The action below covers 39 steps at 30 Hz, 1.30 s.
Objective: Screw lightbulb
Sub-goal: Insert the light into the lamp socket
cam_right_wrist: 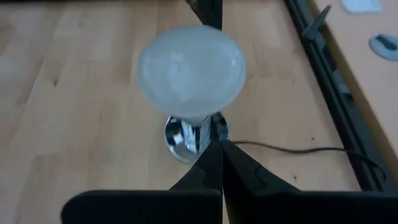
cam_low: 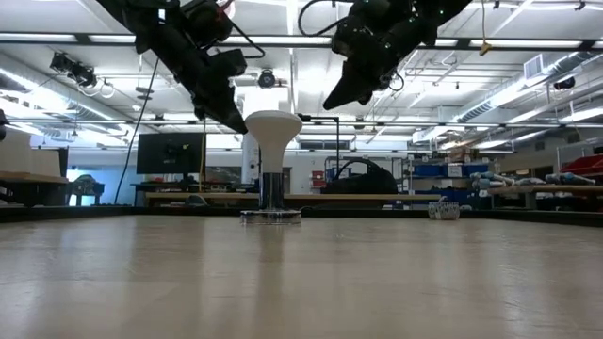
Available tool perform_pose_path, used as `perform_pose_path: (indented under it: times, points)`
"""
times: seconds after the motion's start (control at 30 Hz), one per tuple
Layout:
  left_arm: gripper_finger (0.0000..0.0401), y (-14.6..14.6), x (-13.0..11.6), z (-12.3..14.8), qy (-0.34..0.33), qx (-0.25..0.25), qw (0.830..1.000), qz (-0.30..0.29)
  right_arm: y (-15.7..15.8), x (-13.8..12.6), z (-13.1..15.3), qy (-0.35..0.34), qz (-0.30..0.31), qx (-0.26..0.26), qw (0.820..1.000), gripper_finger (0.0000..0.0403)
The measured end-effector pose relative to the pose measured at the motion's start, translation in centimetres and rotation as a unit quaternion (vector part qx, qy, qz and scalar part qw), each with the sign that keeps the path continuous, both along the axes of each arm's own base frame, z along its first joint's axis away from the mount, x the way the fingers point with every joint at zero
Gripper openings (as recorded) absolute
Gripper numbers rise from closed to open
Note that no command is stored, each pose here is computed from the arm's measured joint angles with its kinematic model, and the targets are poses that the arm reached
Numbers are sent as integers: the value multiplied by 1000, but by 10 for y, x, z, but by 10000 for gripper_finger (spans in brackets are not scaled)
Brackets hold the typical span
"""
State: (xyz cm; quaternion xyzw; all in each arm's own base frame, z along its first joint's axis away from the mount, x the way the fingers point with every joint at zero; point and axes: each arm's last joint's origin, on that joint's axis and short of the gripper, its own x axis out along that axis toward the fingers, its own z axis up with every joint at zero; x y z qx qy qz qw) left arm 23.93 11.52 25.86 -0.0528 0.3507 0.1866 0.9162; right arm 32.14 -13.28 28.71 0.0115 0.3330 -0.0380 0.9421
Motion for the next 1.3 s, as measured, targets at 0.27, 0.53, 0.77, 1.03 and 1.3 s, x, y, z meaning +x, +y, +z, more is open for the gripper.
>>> perform_pose_path:
  times: [0.27, 0.53, 0.77, 1.03, 1.3]
  points:
    - [0, 0, 2, 19, -35, 14, 999, -9, 2, 8, -7, -82, -23, 10, 996, 7]
    - [0, -5, 8, 20, -41, 3, 998, -39, 8, 10, -20, -100, -27, 24, 994, 7]
    - [0, -8, 9, 20, -39, 4, 998, -41, 10, 10, -26, -109, -29, 29, 993, 7]
    - [0, -7, 10, 14, -15, 2, 999, -31, 7, 21, -46, -95, -34, 45, 994, 7]
    - [0, -8, 12, 15, -21, 13, 999, -41, 5, 20, -42, -104, -38, 42, 993, 7]
